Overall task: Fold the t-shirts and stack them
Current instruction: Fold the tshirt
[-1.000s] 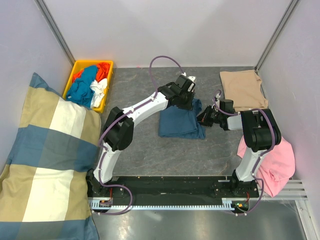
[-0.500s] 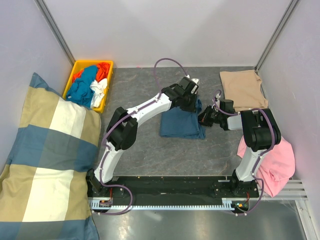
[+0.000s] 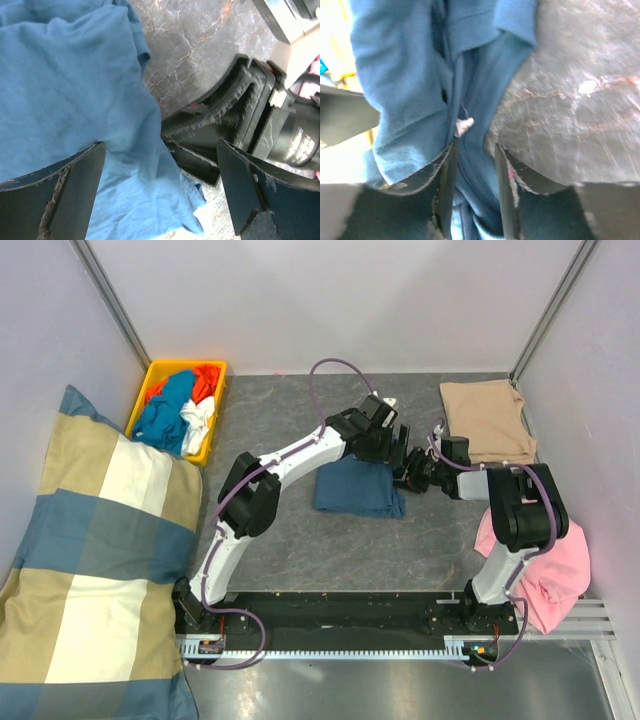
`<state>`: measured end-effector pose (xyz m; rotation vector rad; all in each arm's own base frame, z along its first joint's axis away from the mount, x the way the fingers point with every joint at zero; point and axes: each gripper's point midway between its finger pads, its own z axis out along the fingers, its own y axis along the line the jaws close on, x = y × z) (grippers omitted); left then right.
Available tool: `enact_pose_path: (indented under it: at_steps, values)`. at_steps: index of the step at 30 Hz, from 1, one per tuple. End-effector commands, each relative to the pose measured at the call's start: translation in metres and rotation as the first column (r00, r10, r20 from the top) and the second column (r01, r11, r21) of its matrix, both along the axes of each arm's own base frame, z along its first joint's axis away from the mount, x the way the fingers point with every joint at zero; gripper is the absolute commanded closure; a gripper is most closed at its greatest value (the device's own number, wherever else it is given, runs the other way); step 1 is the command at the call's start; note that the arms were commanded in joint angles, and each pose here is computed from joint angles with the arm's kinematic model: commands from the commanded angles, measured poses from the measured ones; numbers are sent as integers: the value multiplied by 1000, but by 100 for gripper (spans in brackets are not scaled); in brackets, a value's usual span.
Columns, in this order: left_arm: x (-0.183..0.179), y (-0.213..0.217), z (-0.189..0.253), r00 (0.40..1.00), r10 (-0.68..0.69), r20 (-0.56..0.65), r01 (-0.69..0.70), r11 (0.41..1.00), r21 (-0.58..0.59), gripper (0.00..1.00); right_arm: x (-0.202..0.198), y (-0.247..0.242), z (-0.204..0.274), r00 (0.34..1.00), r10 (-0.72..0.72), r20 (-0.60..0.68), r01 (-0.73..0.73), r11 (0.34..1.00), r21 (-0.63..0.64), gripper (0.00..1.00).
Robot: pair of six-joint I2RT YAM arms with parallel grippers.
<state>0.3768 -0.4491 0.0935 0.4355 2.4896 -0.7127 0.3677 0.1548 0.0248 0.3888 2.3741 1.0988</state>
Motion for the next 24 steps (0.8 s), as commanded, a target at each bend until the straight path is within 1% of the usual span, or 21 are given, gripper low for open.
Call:
enact_pose_path:
  at_steps: [1,2,6,8,9,14,15,17,18,21,24]
  values:
    - [-1,-29,45,998,-36,61,43,991,-124,0,-13,-27,-5,996,-68,-52,57,979,-198,51]
    - [-1,-28,53,997,-34,71,43,990,-133,0,-14,-35,-4,993,-102,-63,84,966,-244,49]
    - [0,-24,73,995,-27,96,41,987,-153,0,-9,-51,28,989,-144,10,140,938,-319,42]
    - [-1,-21,79,995,-22,100,38,986,-160,0,-11,-54,32,989,-149,19,147,932,-332,41]
    - [0,-17,92,993,-13,115,33,984,-176,0,-10,-54,38,988,-148,34,151,931,-332,40]
    - [8,9,103,991,40,130,-17,985,-172,0,-13,-54,43,988,-152,41,157,932,-328,39]
    - [15,19,103,990,67,126,-45,984,-173,0,-13,-54,47,987,-153,52,161,932,-326,39]
    - [17,37,100,988,95,119,-74,983,-166,0,-13,-54,50,987,-150,55,160,933,-322,38]
    - [26,48,101,985,119,129,-96,981,-171,0,-12,-53,55,987,-146,65,160,935,-316,39]
    - [28,76,79,980,159,121,-145,982,-118,0,-13,-47,63,990,-121,73,137,947,-291,37]
    - [24,96,44,978,177,106,-173,984,-43,0,-10,-39,74,993,-78,88,98,961,-258,36]
